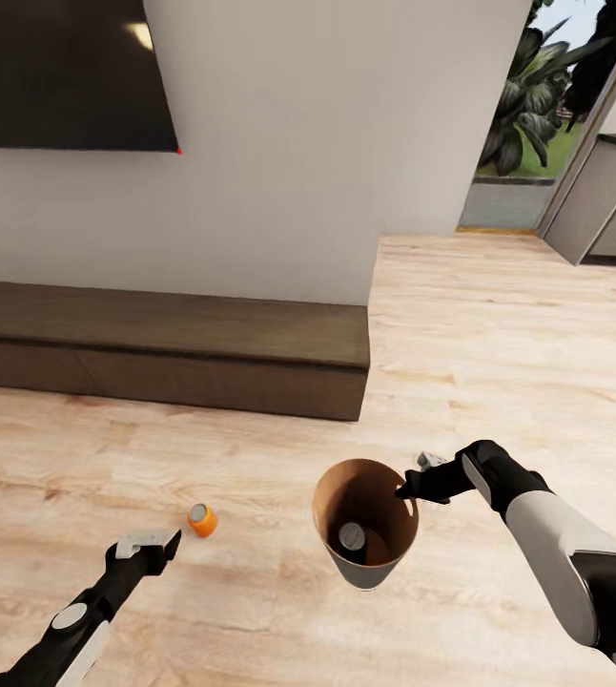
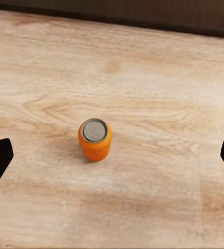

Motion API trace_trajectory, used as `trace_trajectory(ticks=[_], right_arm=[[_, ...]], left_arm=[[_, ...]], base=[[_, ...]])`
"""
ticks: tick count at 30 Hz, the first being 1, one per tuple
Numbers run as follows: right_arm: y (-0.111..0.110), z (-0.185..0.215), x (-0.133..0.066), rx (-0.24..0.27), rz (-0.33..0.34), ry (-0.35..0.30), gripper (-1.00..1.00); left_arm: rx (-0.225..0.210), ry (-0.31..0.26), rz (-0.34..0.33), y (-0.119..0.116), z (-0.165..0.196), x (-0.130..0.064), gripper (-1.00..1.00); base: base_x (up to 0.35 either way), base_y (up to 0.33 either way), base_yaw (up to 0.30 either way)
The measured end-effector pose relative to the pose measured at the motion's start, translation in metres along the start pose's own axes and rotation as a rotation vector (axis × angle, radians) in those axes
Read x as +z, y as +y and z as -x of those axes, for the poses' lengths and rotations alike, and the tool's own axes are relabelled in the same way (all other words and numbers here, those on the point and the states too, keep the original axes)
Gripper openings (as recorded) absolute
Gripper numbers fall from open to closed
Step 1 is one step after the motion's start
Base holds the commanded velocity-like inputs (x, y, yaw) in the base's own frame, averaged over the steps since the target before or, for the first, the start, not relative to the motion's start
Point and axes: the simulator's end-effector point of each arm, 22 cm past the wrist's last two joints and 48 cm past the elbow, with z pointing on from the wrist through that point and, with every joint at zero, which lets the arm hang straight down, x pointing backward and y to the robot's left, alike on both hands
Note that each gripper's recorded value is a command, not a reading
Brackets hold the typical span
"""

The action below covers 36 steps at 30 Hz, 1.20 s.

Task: Put the three can of soda from the living room inside the tash can in the kitchen.

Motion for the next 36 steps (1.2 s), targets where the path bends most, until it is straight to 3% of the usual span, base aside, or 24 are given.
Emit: trace_trajectory(ticks=[27, 36], right_arm=[[-0.0002, 0.0043, -0.0050, 0.009, 0.004, -0.019, -1.00], [0.0052, 0.0055, -0.0057, 0.013, 0.016, -0.023, -1.00]], left_arm=[[0.000, -0.005, -0.006, -0.0013, 0.0033, -0.0006, 1.00], [-0.001, -0.001, -0.009, -0.0021, 0.0035, -0.0011, 1.00]], base=[[0.321, 0.022, -0.242], [0.135, 0.141, -0.245]])
